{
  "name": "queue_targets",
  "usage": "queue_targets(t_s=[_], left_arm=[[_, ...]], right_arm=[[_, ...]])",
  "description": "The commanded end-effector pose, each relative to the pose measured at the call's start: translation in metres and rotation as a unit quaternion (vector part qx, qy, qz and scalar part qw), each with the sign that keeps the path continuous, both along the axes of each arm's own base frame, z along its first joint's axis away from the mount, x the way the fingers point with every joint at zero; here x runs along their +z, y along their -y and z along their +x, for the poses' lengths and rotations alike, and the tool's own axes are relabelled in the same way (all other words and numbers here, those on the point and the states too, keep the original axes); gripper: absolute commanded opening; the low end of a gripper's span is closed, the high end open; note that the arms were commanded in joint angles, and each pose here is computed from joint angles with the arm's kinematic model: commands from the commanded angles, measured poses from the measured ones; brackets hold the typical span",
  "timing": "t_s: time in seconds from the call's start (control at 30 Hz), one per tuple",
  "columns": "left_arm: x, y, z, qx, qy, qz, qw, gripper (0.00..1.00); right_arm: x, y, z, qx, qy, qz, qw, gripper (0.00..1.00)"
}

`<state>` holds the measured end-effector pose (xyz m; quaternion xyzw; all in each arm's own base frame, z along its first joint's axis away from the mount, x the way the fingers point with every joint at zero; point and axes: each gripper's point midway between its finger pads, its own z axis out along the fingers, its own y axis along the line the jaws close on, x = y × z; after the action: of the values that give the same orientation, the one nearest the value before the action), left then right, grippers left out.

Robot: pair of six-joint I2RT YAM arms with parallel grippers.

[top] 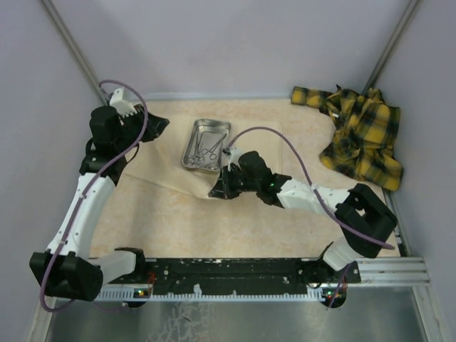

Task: Open and lay out the surgical kit
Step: Open the surgical kit at the center of the board.

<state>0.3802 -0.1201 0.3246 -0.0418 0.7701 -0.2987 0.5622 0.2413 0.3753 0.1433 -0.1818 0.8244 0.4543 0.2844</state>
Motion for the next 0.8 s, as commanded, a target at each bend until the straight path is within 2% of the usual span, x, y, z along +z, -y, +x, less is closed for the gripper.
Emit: queue_targets(t_s=[0.0,0.4,0.7,0.77], left_arm=[[-0.012,-0.001,-0.026,-0.005,-0.025,0.005,1.0,0.28],[-0.01,-0.012,-0.059,0.003,-0.027,0.027,0.999,0.29],[-0.022,-0.015,-0.06,0.009,-0.048,0.041,0.998,0.32],[-0.028,-0.016,-0.057,0.012,-0.056,0.045,0.997,0.36]], right_arm=[[-0.002,0.011,-0.036,-0.007,0.016,-0.004,1.0,0.0],[-0.06,0.007,-0.138,0.056,-0.048,-0.03,0.997,0.0],[-0.091,0.008,-0.175,0.064,-0.069,-0.072,0.993,0.01],[-0.089,0.01,-0.174,0.054,-0.067,-0.076,0.993,0.27]])
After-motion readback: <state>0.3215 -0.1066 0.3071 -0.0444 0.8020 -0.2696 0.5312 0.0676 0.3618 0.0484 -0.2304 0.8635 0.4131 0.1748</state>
